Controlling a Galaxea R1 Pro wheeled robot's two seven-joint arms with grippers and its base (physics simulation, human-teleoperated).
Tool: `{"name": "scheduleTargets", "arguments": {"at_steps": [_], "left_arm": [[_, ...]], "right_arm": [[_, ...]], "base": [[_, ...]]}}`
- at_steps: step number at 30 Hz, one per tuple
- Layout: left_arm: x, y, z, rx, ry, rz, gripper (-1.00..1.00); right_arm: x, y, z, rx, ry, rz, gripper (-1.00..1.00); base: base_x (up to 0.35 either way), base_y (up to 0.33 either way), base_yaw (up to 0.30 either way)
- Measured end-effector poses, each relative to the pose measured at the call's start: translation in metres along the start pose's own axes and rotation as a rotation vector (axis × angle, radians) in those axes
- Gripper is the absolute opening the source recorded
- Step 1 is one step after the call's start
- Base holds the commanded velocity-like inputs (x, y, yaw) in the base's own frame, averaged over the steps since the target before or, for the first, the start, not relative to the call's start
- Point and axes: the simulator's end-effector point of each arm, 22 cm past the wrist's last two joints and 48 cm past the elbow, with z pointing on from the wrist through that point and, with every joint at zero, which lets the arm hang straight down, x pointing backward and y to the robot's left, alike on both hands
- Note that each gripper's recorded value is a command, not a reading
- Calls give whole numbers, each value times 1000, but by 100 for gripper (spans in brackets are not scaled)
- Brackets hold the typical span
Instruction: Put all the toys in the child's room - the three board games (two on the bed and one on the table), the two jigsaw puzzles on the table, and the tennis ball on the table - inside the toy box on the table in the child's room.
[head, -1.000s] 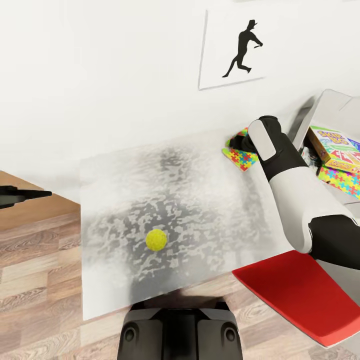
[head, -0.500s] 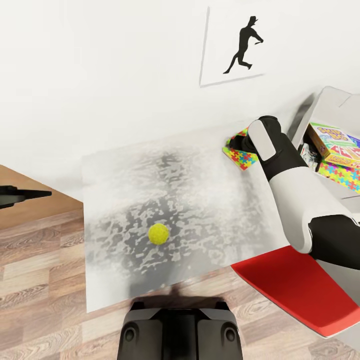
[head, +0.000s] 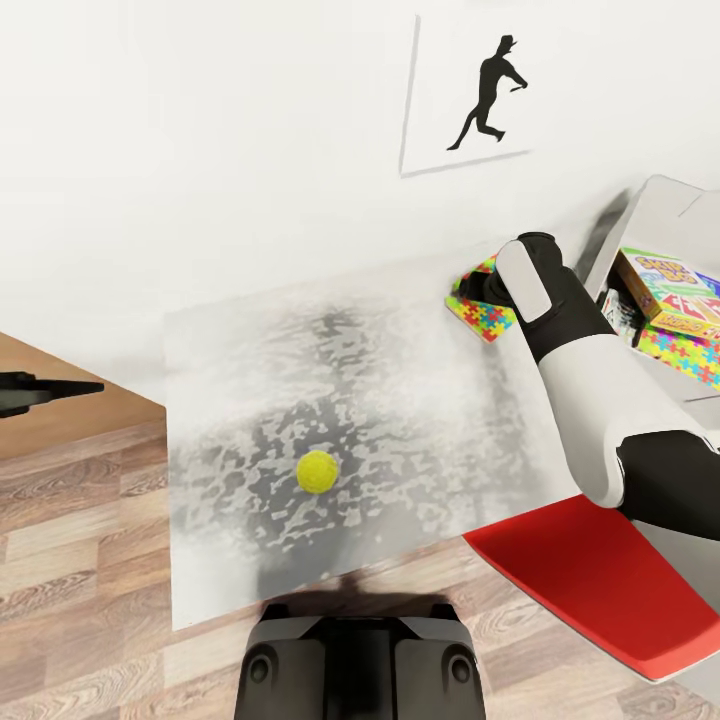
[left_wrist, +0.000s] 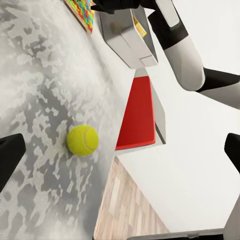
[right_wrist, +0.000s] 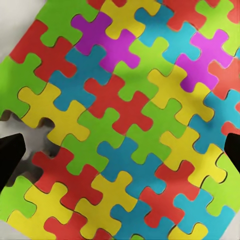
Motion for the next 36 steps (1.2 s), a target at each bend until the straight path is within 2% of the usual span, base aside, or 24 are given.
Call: {"name": "scheduleTargets", "arguments": {"at_steps": [36], "left_arm": [[2, 6, 1, -2, 0, -12, 100]], "right_arm": [[-3, 1, 1, -6, -12, 3, 100]], "base": [[1, 0, 0]]}}
